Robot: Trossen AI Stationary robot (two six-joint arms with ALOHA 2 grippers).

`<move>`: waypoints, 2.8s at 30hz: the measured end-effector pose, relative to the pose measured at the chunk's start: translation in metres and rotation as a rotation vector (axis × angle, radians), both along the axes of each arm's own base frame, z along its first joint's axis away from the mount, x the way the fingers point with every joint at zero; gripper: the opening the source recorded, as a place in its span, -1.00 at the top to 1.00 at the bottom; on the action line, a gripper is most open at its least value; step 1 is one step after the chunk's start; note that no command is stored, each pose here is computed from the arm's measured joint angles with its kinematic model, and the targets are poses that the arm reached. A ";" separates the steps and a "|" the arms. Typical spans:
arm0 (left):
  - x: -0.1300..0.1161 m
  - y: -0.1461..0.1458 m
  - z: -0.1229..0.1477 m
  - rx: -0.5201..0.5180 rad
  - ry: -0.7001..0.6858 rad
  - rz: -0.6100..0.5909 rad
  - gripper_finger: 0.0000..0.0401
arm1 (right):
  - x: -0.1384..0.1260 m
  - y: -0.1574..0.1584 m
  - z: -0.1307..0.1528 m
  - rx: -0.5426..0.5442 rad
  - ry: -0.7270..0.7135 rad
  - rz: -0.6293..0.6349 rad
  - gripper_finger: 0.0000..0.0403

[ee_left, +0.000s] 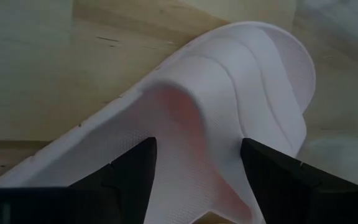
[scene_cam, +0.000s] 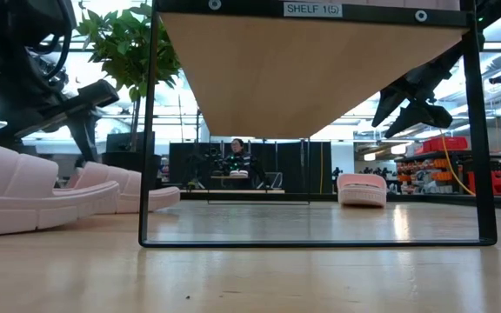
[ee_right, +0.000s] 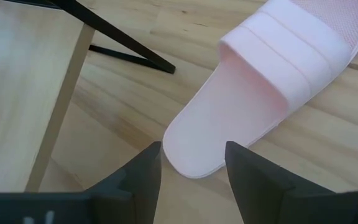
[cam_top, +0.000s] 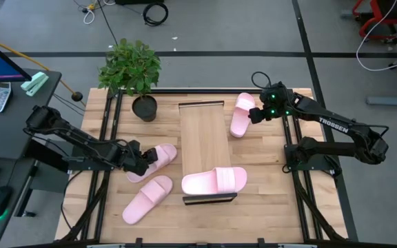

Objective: Pick and place slides into the shelf
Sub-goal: Put the top left pink slipper on the shelf

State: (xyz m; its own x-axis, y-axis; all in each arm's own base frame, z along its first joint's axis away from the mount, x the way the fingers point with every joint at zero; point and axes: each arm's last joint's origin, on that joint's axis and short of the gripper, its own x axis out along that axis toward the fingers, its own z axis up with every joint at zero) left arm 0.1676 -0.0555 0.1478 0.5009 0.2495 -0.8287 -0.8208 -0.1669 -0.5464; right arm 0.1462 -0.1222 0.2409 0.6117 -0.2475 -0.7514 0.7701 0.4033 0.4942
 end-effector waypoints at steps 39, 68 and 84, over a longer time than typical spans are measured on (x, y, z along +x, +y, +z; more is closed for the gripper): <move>0.008 0.021 0.002 0.141 -0.057 0.132 0.30 | 0.000 0.000 0.000 0.000 0.000 -0.001 0.09; 0.017 0.015 0.084 0.334 0.114 -0.122 0.94 | -0.001 0.001 -0.001 -0.010 0.024 0.028 0.09; 0.024 0.016 0.198 0.678 -0.104 -0.002 0.94 | -0.001 0.001 -0.001 -0.033 0.038 0.038 0.09</move>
State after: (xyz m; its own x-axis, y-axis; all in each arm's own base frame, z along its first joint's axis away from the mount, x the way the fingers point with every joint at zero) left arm 0.1918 -0.0399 0.3462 0.5704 0.6953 -0.4374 -0.7583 0.2411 -0.6056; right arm 0.1450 -0.1216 0.2396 0.5926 -0.2496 -0.7658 0.7718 0.4481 0.4512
